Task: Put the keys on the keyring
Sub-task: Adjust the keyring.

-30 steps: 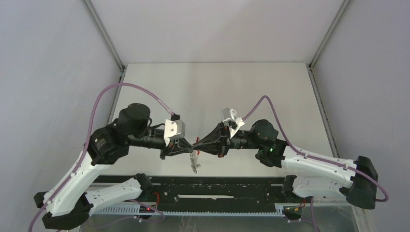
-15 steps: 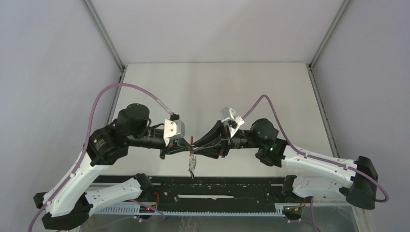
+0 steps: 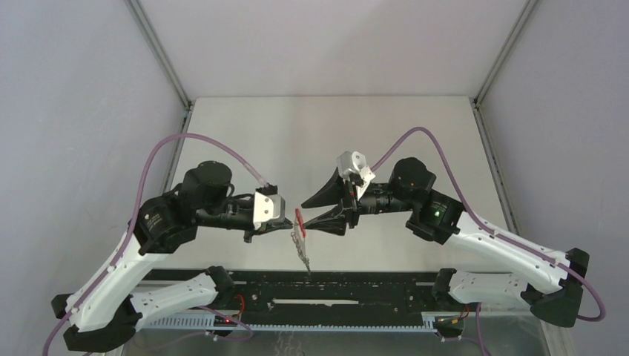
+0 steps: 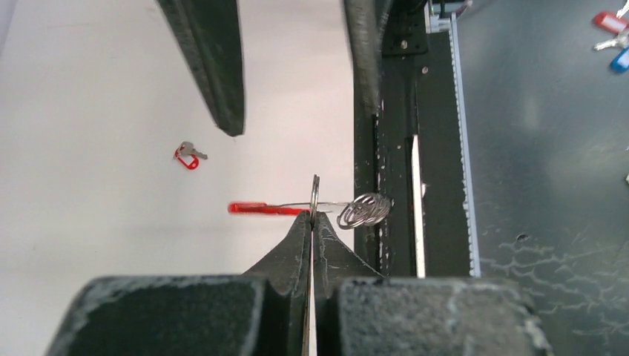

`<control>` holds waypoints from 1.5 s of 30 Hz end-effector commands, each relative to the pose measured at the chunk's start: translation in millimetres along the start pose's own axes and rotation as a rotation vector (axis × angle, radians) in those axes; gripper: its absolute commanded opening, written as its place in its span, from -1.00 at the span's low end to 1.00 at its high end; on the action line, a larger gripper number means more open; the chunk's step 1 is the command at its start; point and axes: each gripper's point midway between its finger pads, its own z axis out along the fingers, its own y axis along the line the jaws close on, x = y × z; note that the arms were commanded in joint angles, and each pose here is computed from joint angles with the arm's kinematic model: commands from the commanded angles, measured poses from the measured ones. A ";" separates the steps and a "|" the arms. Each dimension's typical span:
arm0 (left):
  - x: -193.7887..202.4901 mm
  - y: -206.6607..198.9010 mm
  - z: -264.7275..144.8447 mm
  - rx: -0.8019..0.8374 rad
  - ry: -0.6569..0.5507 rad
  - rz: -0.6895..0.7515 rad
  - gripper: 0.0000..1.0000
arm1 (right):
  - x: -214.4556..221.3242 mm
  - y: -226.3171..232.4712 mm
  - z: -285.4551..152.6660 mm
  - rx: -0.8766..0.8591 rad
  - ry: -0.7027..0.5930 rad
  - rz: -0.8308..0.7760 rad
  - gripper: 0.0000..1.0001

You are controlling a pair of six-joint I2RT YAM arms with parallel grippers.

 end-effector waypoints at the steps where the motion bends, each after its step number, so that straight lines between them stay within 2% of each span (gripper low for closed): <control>1: 9.8 2.0 -0.8 -0.003 0.042 0.146 -0.99 | 15.7 -7.0 -3.3 0.025 0.109 -0.067 0.09; 7: 19.5 8.0 1.3 -0.013 0.116 0.201 -0.99 | 25.2 -2.2 5.6 0.006 0.142 -0.094 -0.08; 12: 20.2 11.9 1.1 -0.025 0.142 0.207 -0.99 | 26.5 2.0 15.1 0.006 0.137 -0.129 -0.09; 18: 18.9 12.4 0.2 -0.032 0.141 0.214 -0.99 | 25.9 -4.9 23.7 0.058 0.125 -0.146 -0.20; 30: 13.7 7.2 -0.8 -0.016 0.121 0.209 -0.99 | 29.5 -15.8 27.2 0.127 0.137 -0.172 -0.29; 33: 11.7 6.3 -0.9 -0.013 0.115 0.204 -0.99 | 29.5 -15.2 27.8 0.121 0.135 -0.178 -0.45; 36: 9.0 5.5 -1.6 -0.011 0.107 0.200 -0.99 | 33.3 -12.1 29.0 0.099 0.152 -0.175 -0.83; 38: 9.0 5.7 -1.0 -0.010 0.108 0.197 -0.99 | 37.6 -11.2 29.6 0.086 0.177 -0.168 -0.99; 45: 4.7 5.4 -2.1 -0.010 0.096 0.197 -0.99 | 46.1 -13.5 28.4 0.103 0.213 -0.162 -1.00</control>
